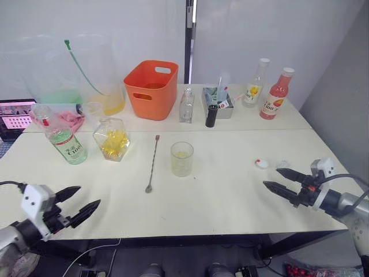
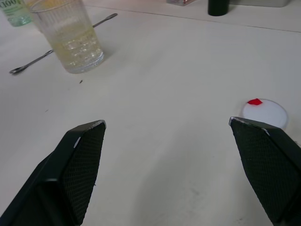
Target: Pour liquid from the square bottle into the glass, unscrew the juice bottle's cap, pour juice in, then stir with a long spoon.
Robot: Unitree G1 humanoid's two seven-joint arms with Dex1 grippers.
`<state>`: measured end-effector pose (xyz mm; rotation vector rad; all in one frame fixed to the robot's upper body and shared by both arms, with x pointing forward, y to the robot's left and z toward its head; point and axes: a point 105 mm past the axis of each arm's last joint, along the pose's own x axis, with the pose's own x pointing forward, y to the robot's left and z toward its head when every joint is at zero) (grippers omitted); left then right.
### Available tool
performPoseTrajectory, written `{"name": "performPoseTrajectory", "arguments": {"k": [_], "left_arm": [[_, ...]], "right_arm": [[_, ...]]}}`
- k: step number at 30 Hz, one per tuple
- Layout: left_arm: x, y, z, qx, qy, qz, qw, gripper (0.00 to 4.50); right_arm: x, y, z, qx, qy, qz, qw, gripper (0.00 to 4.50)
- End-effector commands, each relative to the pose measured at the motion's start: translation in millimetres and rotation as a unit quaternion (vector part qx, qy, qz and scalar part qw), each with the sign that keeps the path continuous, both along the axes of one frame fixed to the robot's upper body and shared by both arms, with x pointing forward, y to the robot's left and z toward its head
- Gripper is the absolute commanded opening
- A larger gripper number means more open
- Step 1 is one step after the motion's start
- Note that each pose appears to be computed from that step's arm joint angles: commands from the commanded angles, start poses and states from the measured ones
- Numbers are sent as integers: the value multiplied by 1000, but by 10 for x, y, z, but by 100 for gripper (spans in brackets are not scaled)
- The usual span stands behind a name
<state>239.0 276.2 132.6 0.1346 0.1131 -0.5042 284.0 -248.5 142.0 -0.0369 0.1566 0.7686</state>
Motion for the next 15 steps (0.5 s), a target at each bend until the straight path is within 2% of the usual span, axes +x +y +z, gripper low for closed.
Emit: {"name": "performPoseTrajectory", "arguments": {"k": [1, 4, 6, 11, 15], "left_arm": [[148, -317, 107, -28, -26, 1, 999, 446], [272, -581, 71, -43, -28, 4, 999, 446], [375, -736, 0, -33, -16, 13, 999, 446], [644, -958, -136, -22, 6, 63, 998, 446], [781, -1060, -287, -13, 28, 93, 995, 446]], "right_arm": [[-120, 159, 233, -9, -24, 40, 999, 450], [-190, 276, 270, -14, -25, 57, 998, 450], [-243, 370, 288, -13, -23, 68, 997, 450], [-326, 550, 312, -10, -26, 75, 997, 450], [-355, 610, 302, -15, -28, 78, 996, 450]]}}
